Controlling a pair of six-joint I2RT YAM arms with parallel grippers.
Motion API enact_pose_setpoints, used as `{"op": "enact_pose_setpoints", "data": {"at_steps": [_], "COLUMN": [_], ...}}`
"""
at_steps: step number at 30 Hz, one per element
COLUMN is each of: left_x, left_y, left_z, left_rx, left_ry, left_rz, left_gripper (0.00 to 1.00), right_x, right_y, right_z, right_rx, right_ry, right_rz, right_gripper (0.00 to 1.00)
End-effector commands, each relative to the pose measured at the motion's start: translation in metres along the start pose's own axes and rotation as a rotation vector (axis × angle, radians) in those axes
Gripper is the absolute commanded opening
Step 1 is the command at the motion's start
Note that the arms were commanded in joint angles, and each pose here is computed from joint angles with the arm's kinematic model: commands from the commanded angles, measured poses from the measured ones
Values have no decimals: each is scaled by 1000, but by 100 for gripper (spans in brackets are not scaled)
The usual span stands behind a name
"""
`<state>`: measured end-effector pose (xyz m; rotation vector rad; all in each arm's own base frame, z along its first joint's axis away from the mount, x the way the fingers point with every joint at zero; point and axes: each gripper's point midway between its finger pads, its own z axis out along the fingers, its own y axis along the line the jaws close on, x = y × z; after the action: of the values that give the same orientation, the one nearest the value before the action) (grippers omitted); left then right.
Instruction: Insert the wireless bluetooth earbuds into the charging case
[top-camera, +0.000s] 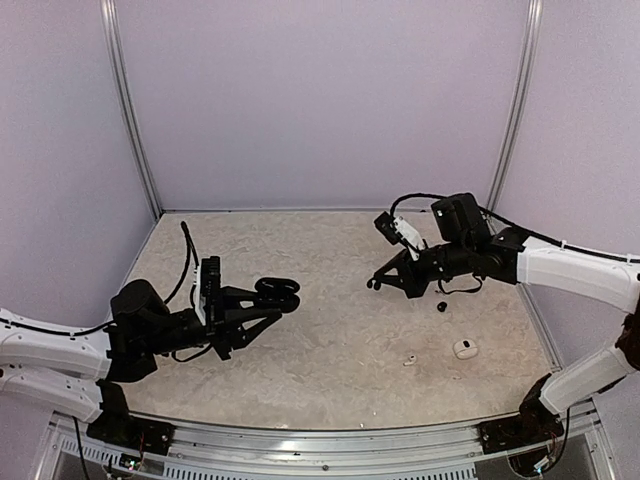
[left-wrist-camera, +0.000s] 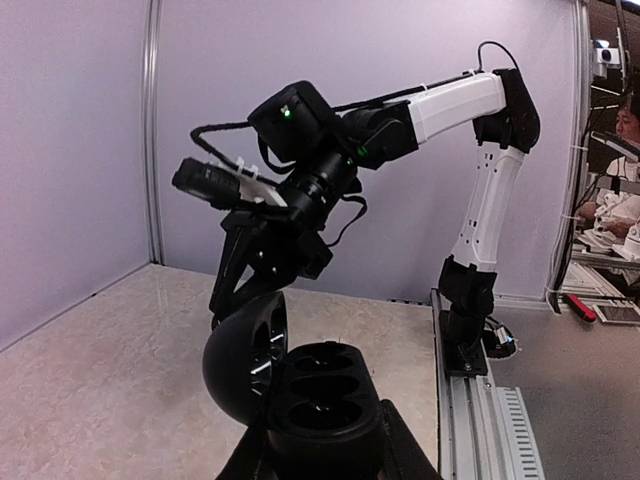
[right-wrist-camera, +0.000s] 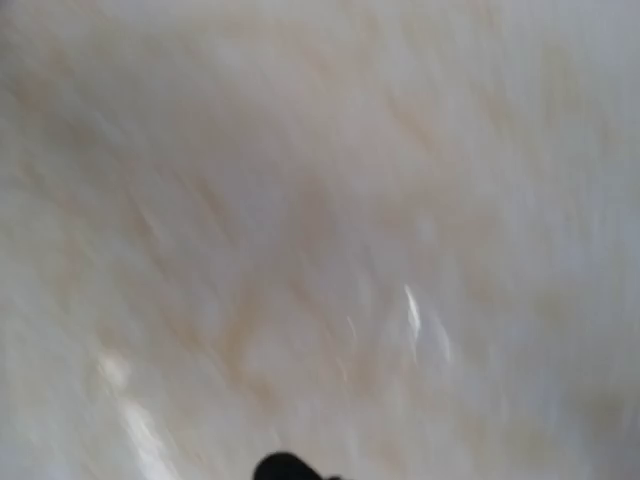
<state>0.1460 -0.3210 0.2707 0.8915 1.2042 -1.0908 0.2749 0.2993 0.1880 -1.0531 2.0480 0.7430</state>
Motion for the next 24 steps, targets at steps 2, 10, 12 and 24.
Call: {"op": "enact_pose_setpoints", "data": {"at_steps": [2, 10, 12, 24], "left_x": [-5, -7, -11, -20], "left_y": [-16, -24, -24, -22], "left_z": [-5, -7, -7, -4], "left_rx": [88, 132, 132, 97], "left_ry": [-57, -77, -89, -119], "left_rz": [36, 73, 77, 82], "left_gripper": [0, 0, 0, 0], "right_x": [-82, -128, -134, -137], "right_y": [43, 129, 151, 232], "right_z": [-48, -99, -104, -84], "right_rx": [-5, -88, -120, -222], "right_ry": [-275, -496, -528, -619], "right_rz": [-194, -388, -415, -495], "right_gripper": [0, 0, 0, 0]}}
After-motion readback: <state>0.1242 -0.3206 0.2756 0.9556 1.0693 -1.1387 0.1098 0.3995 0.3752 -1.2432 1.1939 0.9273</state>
